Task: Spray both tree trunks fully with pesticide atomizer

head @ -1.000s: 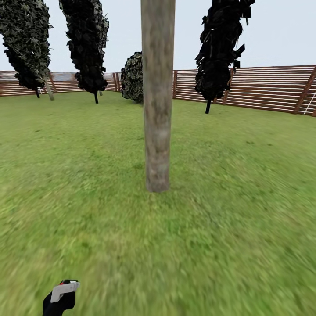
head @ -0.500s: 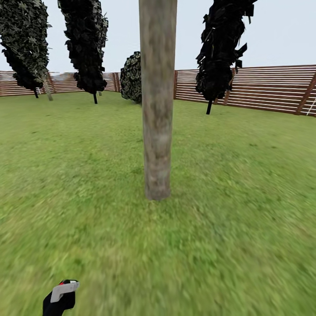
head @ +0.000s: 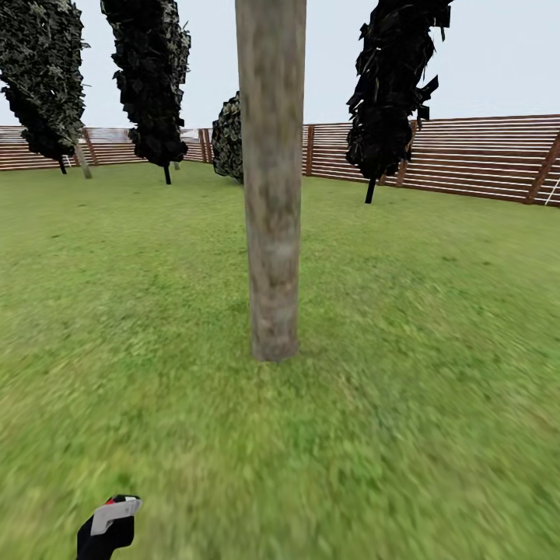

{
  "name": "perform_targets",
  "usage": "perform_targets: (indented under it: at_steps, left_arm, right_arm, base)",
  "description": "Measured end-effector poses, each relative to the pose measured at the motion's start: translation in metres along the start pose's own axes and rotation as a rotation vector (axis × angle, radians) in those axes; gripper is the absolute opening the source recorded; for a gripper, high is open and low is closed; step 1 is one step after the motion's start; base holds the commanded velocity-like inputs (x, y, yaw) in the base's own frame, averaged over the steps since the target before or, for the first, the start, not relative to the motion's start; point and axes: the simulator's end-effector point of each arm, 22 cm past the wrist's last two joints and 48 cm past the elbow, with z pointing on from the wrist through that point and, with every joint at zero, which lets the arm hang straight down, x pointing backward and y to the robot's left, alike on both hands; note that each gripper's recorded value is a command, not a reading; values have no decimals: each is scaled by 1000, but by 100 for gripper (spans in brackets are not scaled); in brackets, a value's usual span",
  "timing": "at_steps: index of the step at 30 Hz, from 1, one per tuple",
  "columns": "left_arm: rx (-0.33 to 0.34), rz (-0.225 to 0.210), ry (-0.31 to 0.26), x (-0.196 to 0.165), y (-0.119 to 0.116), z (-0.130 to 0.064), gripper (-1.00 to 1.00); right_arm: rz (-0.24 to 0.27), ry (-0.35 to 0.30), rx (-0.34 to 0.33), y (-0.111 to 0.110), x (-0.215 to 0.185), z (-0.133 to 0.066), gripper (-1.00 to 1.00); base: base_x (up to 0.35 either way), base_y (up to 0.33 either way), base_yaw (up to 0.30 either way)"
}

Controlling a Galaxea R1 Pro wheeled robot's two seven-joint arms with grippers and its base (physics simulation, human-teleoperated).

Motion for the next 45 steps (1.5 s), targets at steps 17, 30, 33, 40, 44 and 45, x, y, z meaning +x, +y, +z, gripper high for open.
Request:
perform_targets:
  at_steps: [17,30,33,40,44,45]
  left_arm:
    - [786,409,169,-56,-92,-20,-100]
    - [984,587,371,-42,-106,-43,-100]
    - [1019,624,392,-33,-119,-49,-100]
    - [1086,649,393,-24,-155,-58,-100]
    - [1101,644,383,-24,-167,-61,-100]
    - [1113,642,377,-24,-174,-63,-100]
  right_arm:
    - [-563,-155,-565,119,-202,49,100]
    - [-676,-54,-823,162,-198,26,100]
    - [-689,-45,-864,180,-191,20,100]
    - [-753,-35,-924,206,-179,9,-100]
    - [-747,-50,-948,224,-182,4,-100]
    - [-749,-55,-960,232,-182,1,-100]
  base:
    - [1,-1,0]
    - [0,0,0]
    - [0,0,0]
    - [0,0,0]
    - [0,0,0]
    - [0,0,0]
